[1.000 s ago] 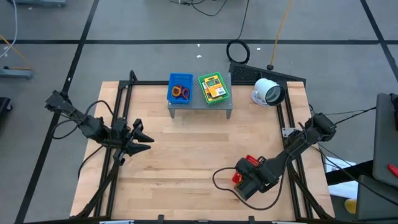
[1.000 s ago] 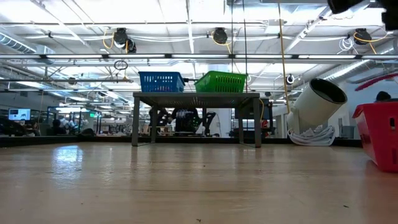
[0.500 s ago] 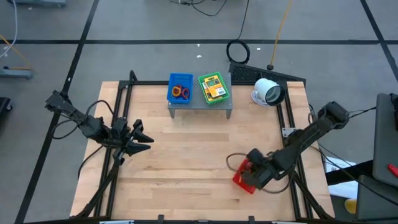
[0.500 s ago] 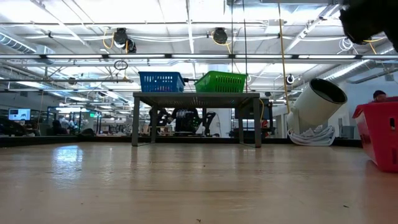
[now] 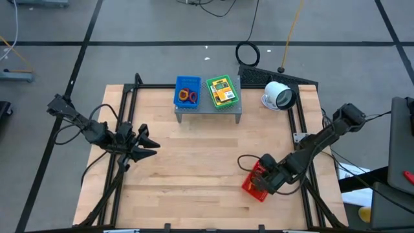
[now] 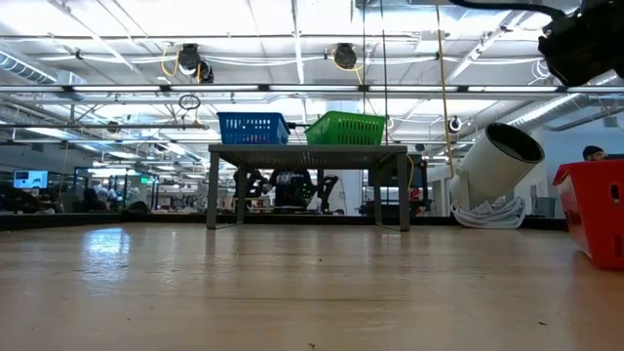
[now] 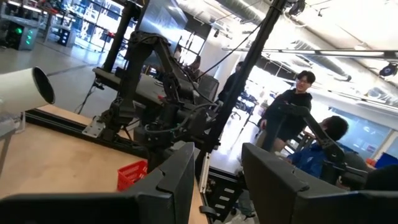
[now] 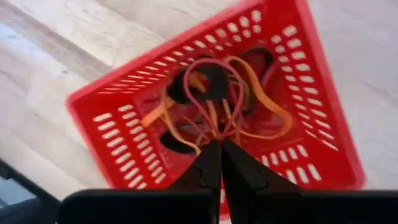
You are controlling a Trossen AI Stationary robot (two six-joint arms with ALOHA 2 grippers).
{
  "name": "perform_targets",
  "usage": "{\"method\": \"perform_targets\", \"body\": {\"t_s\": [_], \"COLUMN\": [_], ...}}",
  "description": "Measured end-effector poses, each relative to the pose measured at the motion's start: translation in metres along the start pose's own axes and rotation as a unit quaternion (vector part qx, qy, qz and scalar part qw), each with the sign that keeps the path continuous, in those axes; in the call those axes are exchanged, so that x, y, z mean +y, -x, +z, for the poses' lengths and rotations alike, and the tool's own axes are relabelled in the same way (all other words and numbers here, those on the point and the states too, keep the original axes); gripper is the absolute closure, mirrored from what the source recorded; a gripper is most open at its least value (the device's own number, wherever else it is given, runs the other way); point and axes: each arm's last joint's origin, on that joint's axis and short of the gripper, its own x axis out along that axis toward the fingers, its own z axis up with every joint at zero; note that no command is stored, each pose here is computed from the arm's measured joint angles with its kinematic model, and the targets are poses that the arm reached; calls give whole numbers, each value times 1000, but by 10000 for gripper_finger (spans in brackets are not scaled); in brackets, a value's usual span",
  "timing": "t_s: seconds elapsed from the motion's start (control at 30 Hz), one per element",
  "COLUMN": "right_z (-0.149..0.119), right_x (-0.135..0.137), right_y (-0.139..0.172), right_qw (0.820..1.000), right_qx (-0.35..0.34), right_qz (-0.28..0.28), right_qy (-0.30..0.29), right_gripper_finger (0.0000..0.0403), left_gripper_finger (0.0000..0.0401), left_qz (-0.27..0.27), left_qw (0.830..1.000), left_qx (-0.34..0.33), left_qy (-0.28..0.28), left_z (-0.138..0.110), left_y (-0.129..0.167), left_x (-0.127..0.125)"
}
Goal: Pick & Place Office Desk Supplies
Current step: Put the red rubber band into the red bin, then put the red bin on the shelf
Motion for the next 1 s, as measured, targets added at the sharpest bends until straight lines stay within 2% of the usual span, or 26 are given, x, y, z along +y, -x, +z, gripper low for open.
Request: {"method": "perform_targets", "body": {"t_s": [0.2,0.37,0.43,0.53,0.63,0.83,0.9,1.0], "right_z": [1,1,1,2,2,5,5,7], "right_x": [-1,-1,0,2,5,11,11,10], "right_y": [-1,-1,-1,-1,-1,0,2,5], "right_qw": [1000,1000,1000,1000,999,993,991,990], "right_qx": [1,-1,-2,-5,-24,-72,-77,-76], "right_qz": [-9,-8,-6,4,22,65,74,79], "right_qy": [-20,-9,-4,0,-12,-71,-83,-90], "right_gripper_finger": [401,369,346,305,262,200,190,182], "left_gripper_finger": [261,261,261,261,261,261,261,261], "left_qz": [9,10,10,12,35,73,61,20], "left_qw": [1000,1000,999,995,988,977,974,973], "left_qx": [-4,-2,-2,6,25,77,90,60], "left_qy": [-4,-10,-32,-97,-149,-184,-201,-223], "left_z": [0,0,0,-2,-5,-13,-12,-7], "left_y": [0,0,0,0,0,8,11,22], "left_x": [1,1,1,1,4,13,15,18]}}
